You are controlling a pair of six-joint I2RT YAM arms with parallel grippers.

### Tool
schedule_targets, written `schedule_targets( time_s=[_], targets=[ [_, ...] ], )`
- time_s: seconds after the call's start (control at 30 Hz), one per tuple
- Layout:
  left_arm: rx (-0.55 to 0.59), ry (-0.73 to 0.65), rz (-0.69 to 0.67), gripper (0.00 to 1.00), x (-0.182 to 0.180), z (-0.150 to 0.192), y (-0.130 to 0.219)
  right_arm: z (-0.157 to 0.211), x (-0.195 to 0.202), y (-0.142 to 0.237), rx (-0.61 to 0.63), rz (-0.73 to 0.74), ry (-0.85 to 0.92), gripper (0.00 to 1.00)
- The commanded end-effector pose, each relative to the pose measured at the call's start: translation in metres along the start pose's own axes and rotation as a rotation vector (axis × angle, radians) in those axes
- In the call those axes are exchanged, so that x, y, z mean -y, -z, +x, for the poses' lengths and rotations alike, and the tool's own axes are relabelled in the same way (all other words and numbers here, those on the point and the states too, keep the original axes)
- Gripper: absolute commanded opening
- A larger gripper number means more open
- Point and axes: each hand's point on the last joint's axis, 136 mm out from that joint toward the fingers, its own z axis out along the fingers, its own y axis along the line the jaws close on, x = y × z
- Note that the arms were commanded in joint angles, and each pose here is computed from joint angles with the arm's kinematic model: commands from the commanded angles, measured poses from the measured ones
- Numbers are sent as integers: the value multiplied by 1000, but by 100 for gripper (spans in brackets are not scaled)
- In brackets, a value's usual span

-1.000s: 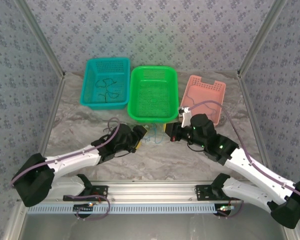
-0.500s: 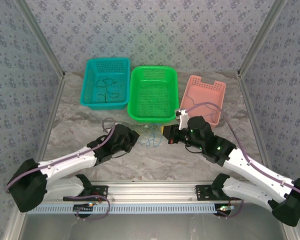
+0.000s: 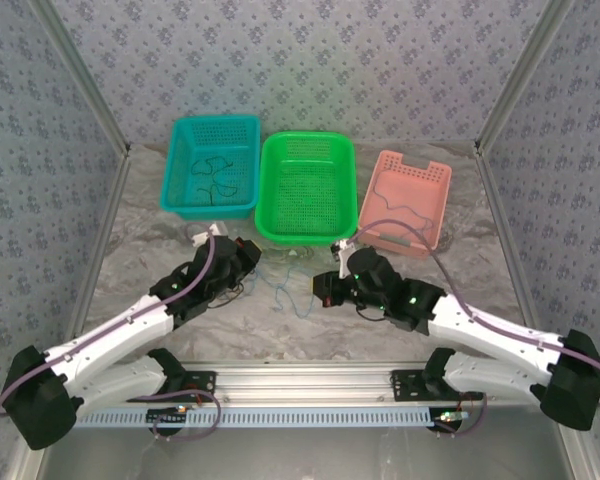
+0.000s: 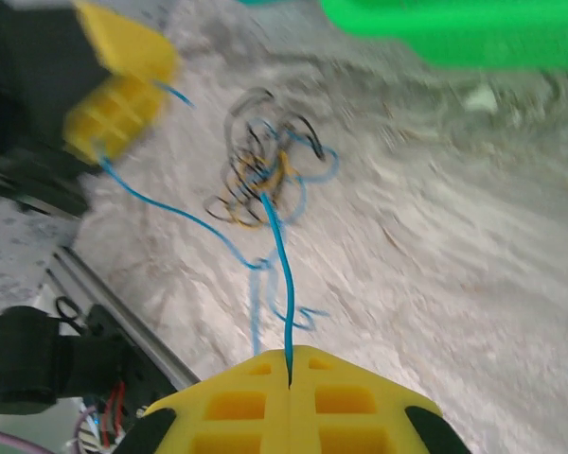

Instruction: Untangle the cables

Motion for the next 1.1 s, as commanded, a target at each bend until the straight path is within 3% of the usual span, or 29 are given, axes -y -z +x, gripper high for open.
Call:
schedule_targets(
  time_s=[0.0,0.1,0.2,0.3,0.4,0.5,0.77,1.07],
  targets=[
    [17,-102,92,0,35,-11,6,11,26,-11,5,111,-76,23],
    [-5,-127,89,0,40,-9,4,11,38,-10,31,169,-74,38],
    [-25,-142,67,0,37,-5,0,5,48,1,97,246,-60,44],
    [-56,-155,59,0,34,3,-7,7,47,9,141,296,-1,44],
    [-78,-164,45,0,28,9,-14,13,35,5,138,282,56,37],
    [-96,-179,61,0,29,14,-16,16,32,-4,127,273,81,40],
    [-168,-214,78,0,19,33,-17,-20,31,-31,72,61,-56,52],
    [-195,-211,44,0,-9,53,-16,-13,53,-98,-74,122,-292,50]
  ],
)
